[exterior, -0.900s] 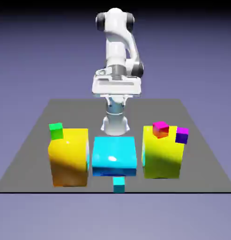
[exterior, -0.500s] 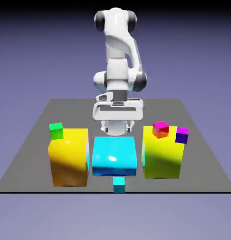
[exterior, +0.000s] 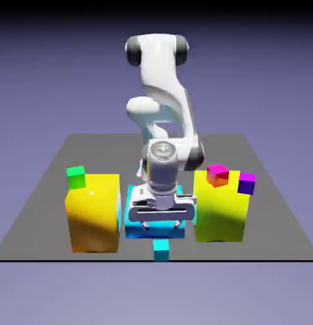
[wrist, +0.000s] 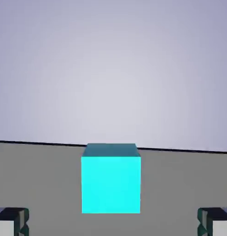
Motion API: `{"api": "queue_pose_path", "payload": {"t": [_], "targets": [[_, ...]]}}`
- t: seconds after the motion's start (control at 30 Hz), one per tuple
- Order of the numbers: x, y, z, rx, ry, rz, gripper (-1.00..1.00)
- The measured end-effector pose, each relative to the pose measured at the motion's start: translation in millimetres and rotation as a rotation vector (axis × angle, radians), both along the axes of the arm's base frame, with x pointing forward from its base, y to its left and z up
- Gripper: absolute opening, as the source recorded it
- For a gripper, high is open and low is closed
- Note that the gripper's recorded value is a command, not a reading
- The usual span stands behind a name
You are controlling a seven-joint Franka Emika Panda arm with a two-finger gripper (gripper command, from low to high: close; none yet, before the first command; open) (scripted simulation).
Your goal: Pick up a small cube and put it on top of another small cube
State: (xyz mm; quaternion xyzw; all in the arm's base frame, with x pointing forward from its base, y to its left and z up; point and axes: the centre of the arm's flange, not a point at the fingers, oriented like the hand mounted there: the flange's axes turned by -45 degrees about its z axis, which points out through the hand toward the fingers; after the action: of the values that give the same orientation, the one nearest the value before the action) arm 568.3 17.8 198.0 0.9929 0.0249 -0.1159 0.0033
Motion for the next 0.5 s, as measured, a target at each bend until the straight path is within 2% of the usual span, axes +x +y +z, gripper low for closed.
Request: {"api": "queue_pose_path", "payload": {"t": [0.07,0.17,0.2,0.27,0.37,0.5], "targets": [[1.5,0.3,-10.0,-0.001,0.029,0.0,0.0],[-9.5,-0.3,-70.7,-0.001,0.029,-0.001,0.0],[-11.4,-0.3,-78.3,-0.001,0.029,0.0,-1.0],[-11.4,-0.3,-78.3,0.0,0.029,-0.001,-1.0],[0.5,0.3,-17.9,0.002,0.029,-0.001,-1.0],[-6.5,47.6,53.9,0.03,0.027,0.012,-1.0]]}}
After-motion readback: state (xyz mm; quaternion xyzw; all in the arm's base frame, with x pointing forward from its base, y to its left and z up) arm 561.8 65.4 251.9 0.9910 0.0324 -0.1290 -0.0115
